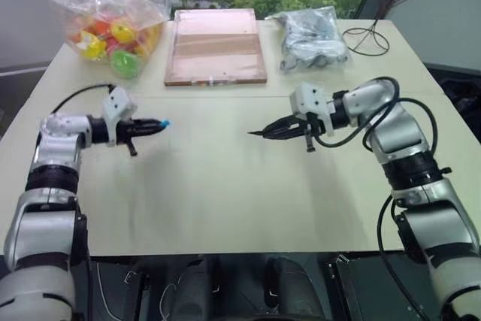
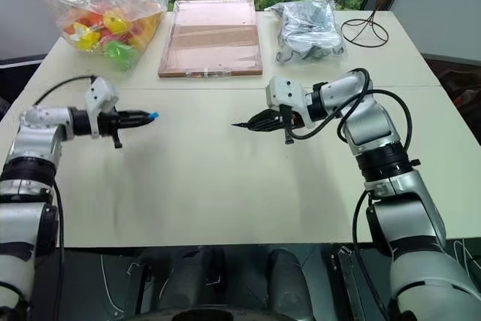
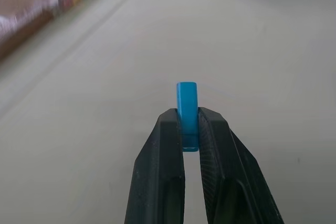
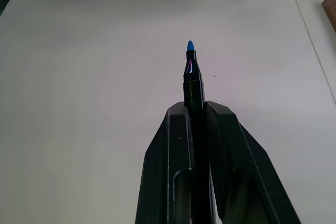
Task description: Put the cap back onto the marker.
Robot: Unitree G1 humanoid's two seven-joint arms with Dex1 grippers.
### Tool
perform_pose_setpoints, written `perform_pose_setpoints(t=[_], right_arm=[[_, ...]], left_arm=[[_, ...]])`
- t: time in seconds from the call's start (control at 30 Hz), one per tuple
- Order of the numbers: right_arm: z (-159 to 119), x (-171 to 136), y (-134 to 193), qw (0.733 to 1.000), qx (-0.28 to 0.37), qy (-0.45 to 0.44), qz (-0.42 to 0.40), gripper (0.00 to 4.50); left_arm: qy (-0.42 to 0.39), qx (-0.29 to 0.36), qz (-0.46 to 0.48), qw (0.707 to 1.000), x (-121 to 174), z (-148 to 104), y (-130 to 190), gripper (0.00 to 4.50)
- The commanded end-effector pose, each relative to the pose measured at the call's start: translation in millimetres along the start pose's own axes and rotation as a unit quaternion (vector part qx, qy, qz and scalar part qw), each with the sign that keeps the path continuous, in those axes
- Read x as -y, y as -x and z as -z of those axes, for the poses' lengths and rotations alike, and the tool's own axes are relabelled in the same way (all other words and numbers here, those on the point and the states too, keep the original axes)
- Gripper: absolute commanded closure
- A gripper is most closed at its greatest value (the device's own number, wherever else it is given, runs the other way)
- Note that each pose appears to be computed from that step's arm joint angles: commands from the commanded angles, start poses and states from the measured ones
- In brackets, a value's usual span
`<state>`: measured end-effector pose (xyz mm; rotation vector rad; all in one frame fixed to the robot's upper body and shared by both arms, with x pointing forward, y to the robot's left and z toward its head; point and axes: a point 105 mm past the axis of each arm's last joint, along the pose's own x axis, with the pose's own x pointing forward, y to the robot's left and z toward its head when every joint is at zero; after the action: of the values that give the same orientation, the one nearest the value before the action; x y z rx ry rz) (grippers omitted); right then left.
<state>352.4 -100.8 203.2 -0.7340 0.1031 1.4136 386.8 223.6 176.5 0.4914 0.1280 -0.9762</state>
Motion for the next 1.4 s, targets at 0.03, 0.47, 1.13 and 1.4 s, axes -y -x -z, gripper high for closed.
perform_pose_setpoints(t=[0.03, 0.47, 1.13, 1.4], right_arm=[[-5.0, 13.1, 13.1, 1.000, -0.014, 0.025, 0.011, 4.50], [-23.0, 24.0, -6.1, 0.998, 0.005, 0.062, -0.011, 4.50], [-27.1, 20.5, -16.7, 0.997, 0.019, 0.070, -0.010, 4.50], [-26.0, 21.6, -17.0, 0.997, 0.018, 0.070, -0.007, 4.50]], left_arm=[[-0.064, 0.032, 0.031, 0.997, 2.8, -40.0, -11.8, 4.49], [-0.145, 0.074, 0.156, 0.974, 51.1, -91.0, -58.1, 4.49], [-0.141, 0.088, 0.194, 0.967, 68.3, -97.2, -69.0, 4.49], [-0.135, 0.081, 0.198, 0.968, 71.3, -93.6, -64.3, 4.49]])
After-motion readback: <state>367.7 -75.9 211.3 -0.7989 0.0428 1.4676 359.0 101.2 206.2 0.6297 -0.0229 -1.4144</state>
